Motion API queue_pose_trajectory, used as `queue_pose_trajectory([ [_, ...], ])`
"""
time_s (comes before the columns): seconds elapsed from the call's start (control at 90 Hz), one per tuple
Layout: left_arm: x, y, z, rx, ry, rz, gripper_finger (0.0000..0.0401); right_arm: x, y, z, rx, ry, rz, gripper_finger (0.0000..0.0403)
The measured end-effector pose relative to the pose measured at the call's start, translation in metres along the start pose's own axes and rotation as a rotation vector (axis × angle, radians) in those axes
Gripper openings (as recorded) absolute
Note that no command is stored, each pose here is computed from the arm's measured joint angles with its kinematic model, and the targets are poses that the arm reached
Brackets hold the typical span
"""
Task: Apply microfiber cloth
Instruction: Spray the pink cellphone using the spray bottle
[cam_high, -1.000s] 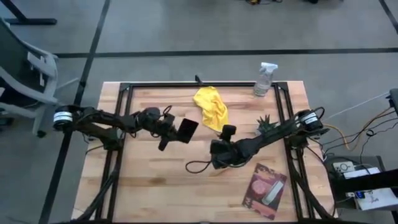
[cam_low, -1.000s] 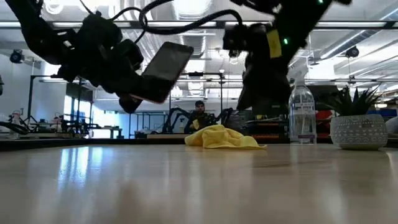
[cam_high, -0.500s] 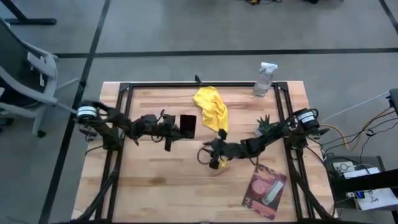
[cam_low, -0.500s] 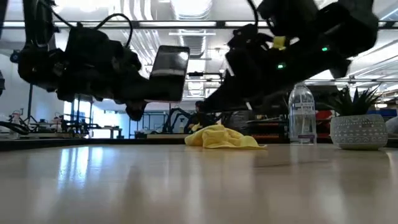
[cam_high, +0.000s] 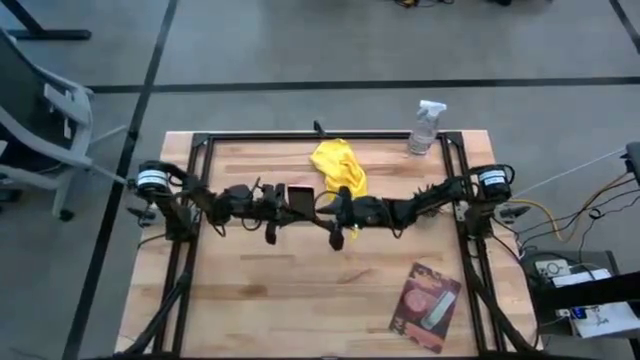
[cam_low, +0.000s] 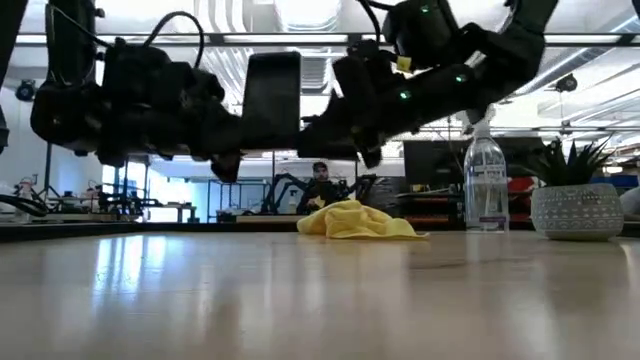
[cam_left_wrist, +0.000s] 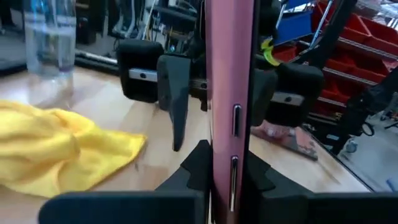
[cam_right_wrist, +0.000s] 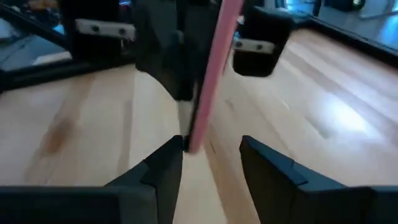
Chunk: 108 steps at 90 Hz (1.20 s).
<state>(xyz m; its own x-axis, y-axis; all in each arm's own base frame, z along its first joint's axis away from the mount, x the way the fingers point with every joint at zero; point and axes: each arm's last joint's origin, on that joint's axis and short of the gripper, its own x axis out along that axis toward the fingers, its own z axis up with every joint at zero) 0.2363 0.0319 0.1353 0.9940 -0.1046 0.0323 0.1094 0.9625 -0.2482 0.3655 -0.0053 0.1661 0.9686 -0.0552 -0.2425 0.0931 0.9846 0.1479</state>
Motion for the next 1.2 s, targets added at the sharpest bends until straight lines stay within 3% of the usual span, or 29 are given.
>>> queue_pose_trajectory([
  [0.111, -0.001, -0.002, 0.004, 0.028, -0.001, -0.003, 0.002, 0.005, -0.002, 0.014, -0.023, -0.029, 0.077, 0.0141],
  [0.256, -0.004, -0.003, 0.009, 0.05, 0.0, 0.001, 0.002, 0.012, -0.001, 0.029, -0.087, -0.018, 0.083, 0.0119],
  [0.644, -0.02, -0.009, 0.019, 0.133, 0.027, 0.016, 0.002, 0.023, 0.003, 0.055, -0.155, 0.051, 0.074, 0.0015],
  [0.822, -0.028, -0.012, 0.021, 0.128, 0.036, 0.022, 0.0041, 0.022, 0.003, 0.052, -0.149, 0.052, 0.077, 0.001],
  [0.944, -0.034, -0.013, 0.017, 0.103, 0.113, 0.023, 0.0071, 0.021, 0.001, 0.039, -0.143, 0.125, 0.076, 0.001],
  [1.2, -0.04, -0.017, 0.023, 0.097, 0.109, 0.017, 0.0129, 0.013, -0.004, 0.015, -0.002, 0.193, 0.058, 0.001],
])
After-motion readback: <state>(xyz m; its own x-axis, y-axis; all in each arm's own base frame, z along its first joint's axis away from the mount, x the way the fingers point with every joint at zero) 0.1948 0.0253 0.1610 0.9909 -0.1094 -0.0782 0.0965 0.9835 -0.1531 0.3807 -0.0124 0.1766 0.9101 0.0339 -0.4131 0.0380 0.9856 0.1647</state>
